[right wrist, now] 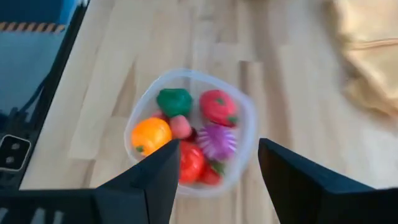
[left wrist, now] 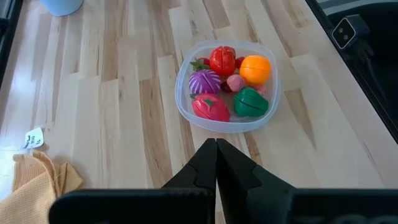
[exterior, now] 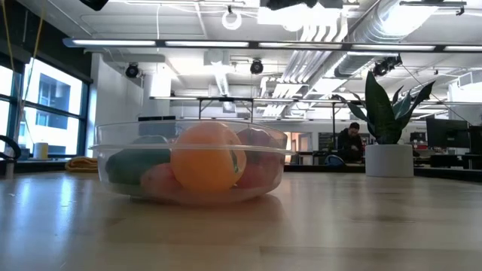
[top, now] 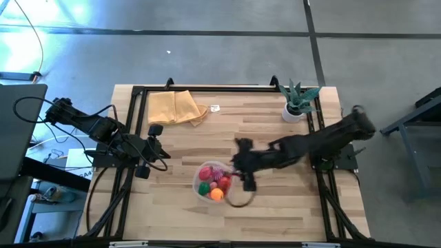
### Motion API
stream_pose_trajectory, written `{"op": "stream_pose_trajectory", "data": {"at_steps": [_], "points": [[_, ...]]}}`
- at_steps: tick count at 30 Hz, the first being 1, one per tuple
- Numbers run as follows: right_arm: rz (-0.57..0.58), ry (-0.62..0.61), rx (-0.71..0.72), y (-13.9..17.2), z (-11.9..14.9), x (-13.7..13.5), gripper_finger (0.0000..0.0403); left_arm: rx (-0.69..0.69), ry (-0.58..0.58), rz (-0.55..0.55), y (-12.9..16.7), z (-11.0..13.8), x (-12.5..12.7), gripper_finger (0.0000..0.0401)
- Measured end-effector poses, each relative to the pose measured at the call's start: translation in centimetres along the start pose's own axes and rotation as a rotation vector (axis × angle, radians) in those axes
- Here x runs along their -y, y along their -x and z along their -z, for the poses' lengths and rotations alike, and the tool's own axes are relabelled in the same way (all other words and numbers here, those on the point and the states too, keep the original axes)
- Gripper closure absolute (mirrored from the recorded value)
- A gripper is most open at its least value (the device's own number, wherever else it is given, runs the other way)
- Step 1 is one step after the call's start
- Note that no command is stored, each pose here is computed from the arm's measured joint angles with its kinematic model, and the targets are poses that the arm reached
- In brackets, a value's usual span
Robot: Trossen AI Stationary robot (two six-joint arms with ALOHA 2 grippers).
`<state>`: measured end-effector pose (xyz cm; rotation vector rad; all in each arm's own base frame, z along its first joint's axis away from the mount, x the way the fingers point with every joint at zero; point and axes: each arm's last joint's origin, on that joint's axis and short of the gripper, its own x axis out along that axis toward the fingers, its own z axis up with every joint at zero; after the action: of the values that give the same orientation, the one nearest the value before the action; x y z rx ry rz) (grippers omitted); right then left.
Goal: Pick and placing Produce into tupperware
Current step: Return to Home Position
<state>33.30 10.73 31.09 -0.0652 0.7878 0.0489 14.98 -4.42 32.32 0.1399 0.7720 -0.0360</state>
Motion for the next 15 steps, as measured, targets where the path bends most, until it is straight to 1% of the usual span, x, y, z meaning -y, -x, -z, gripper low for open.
{"op": "stream_pose_trajectory", "data": {"at_steps": [2, 4, 5, 7, 9, 11, 13, 15], "points": [[0.052, -0.021, 0.044, 2.5, 0.7, 0.1, 0.0197, 0.000, 0.000, 0.000, 0.0, 0.0, 0.0, 0.0400], [0.092, -0.059, 0.092, 4.7, 2.3, 0.3, 0.0207, 0.000, 0.000, 0.000, 0.0, 0.0, 0.0, 0.0400], [0.099, -0.087, 0.120, 5.5, 3.2, 0.4, 0.0214, 0.000, 0.000, 0.000, 0.0, 0.0, 0.0, 0.0400], [0.076, -0.174, 0.194, 6.6, 5.1, 0.8, 0.0235, 0.000, 0.000, 0.000, 0.0, 0.0, 0.0, 0.0400], [-0.005, -0.264, 0.277, 6.9, 6.9, 1.2, 0.0261, 0.001, 0.000, 0.000, 0.0, 0.0, 0.0, 0.0400], [-0.106, -0.299, 0.368, 6.4, 8.5, 1.7, 0.0287, 0.001, 0.000, 0.000, 0.0, 0.0, 0.0, 0.0400], [-0.222, -0.295, 0.482, 5.9, 9.3, 2.4, 0.0313, 0.000, 0.000, 0.000, 0.0, 0.0, 0.0, 0.0400], [-0.296, -0.253, 0.582, 5.7, 9.8, 3.6, 0.0337, 0.000, 0.000, 0.000, 0.0, 0.0, 0.0, 0.0400]]}}
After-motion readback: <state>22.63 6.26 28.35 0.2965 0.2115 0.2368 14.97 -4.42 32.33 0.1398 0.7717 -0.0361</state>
